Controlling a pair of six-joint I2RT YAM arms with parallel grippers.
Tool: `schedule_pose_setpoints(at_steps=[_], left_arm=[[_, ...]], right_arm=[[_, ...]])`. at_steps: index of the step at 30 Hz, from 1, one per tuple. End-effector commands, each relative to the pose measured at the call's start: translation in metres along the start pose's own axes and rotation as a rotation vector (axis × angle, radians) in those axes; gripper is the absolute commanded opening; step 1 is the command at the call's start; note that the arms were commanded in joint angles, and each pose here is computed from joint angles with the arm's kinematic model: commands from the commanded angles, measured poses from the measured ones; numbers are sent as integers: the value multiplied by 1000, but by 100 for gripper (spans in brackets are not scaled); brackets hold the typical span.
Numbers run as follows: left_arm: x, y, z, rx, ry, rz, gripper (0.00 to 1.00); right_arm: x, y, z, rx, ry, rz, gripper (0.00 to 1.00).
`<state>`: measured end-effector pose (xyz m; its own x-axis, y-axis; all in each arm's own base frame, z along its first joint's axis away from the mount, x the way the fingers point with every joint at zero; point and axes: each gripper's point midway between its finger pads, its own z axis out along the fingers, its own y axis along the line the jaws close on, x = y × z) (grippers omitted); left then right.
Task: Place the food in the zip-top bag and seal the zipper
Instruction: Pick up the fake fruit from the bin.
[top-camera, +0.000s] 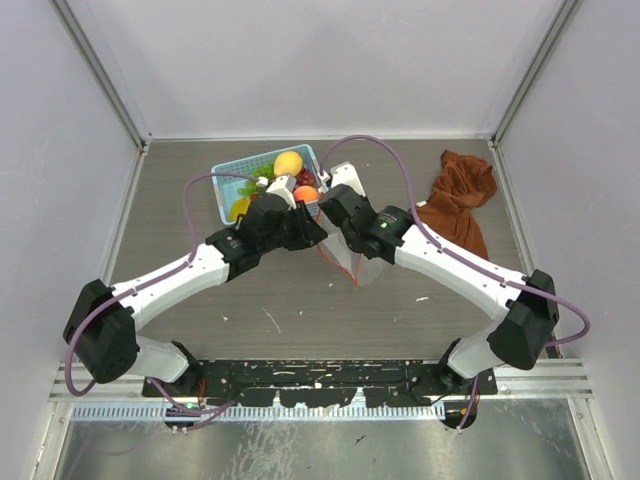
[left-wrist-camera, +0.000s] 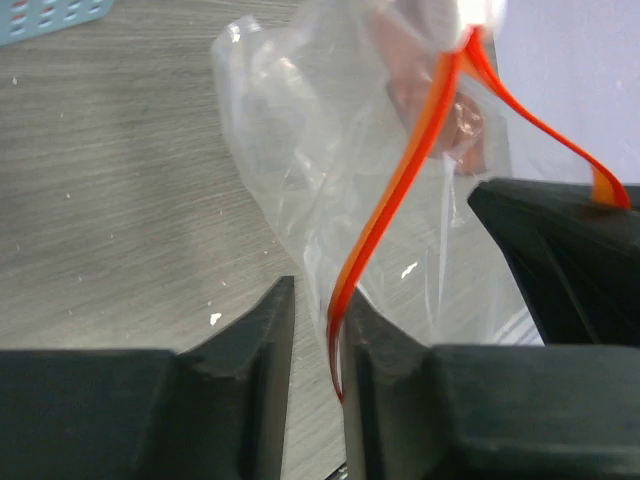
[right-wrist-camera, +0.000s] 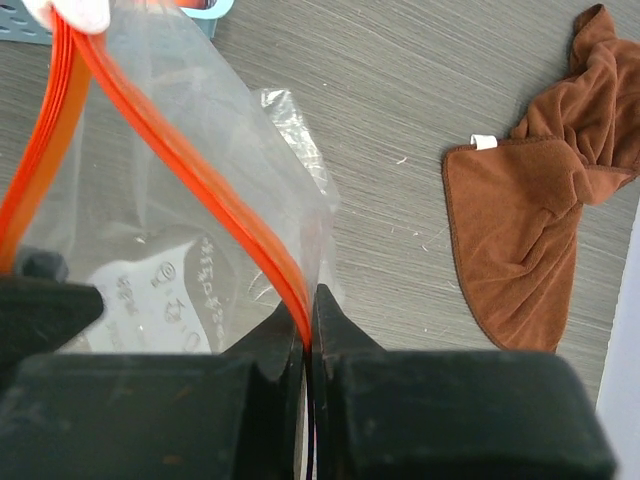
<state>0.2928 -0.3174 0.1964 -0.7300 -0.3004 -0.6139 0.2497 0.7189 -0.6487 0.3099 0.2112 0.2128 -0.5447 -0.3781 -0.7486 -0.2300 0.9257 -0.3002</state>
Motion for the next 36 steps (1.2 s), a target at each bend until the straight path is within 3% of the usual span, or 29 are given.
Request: schedule_pose_setpoints(at_steps=[1, 4, 13, 19, 21, 26, 28, 36], left_arm=[[-20, -1, -16, -20, -95, 3, 16], [-21, 0, -17, -21, -106, -25, 0], [-21, -1, -18, -33, -136, -82, 0], [-22, 3, -21, -49, -158, -92, 0], [-21, 4, -21, -50, -155, -91, 0], [-17, 8, -20, -62, -137, -73, 0], [-12, 11, -20, -69, -122, -59, 0], [12, 29, -15, -126, -8, 28, 0]], right_arm=[[-23, -10, -28, -35, -70, 75, 10], [-22, -7, -35, -58, -61, 83, 14], [-15, 19, -55, -124, -49, 88, 38], [-7, 27, -61, -116, -44, 70, 41], [-4, 23, -60, -92, -43, 65, 39], [-5, 3, -61, 4, -65, 53, 9], [-7, -9, -62, 59, -85, 52, 1], [-14, -61, -57, 290, -156, 103, 0]])
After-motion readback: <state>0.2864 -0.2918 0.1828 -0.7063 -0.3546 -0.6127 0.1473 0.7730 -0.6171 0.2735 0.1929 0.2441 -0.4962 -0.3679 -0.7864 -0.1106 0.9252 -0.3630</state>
